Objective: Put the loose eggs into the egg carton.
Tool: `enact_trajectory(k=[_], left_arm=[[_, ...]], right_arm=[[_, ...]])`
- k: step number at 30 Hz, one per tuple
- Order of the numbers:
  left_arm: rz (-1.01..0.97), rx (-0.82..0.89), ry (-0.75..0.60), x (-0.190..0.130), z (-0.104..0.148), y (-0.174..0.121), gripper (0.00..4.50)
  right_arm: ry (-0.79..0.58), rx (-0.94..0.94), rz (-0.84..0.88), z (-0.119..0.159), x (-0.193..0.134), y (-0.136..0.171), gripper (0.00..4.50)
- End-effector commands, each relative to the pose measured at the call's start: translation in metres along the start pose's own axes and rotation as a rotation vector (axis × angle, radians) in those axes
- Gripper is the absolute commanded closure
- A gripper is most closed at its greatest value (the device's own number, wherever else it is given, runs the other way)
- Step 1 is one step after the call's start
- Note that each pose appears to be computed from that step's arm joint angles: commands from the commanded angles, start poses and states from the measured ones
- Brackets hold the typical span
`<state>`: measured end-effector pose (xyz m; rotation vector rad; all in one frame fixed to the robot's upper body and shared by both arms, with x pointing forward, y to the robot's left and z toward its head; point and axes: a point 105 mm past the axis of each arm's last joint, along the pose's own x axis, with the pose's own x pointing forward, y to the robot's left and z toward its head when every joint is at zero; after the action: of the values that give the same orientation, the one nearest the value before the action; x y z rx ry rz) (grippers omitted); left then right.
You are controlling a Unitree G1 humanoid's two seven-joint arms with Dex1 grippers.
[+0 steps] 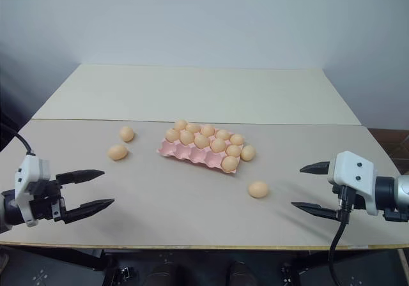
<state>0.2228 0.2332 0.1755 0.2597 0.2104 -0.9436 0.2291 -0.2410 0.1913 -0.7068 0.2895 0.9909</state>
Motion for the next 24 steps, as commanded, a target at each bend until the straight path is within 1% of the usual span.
enact_trajectory(k=[1,4,8,15,19,24], left_arm=[[-0.012,-0.019,-0.023,-0.004,0.010,0.000,0.04],[0.019,-0.045,-0.056,-0.002,0.015,0.004,0.04],[0.038,0.016,-0.039,0.000,0.015,0.006,0.04],[0.019,0.013,-0.031,-0.002,0.013,0.005,0.04],[0.014,0.007,-0.021,-0.004,0.014,0.006,0.04],[0.003,0.009,-0.018,-0.003,0.015,0.004,0.04]], right_arm=[[-0.001,-0.047,-0.025,0.008,-0.005,-0.003,0.00],[0.001,-0.047,-0.026,0.008,-0.005,-0.002,0.00],[0.007,-0.049,-0.025,0.007,-0.005,-0.001,0.00],[0.005,-0.052,-0.028,0.007,-0.003,0.000,0.00],[-0.012,-0.035,-0.026,0.007,0.001,0.008,0.00],[0.002,-0.031,-0.015,0.002,0.007,0.011,0.00]])
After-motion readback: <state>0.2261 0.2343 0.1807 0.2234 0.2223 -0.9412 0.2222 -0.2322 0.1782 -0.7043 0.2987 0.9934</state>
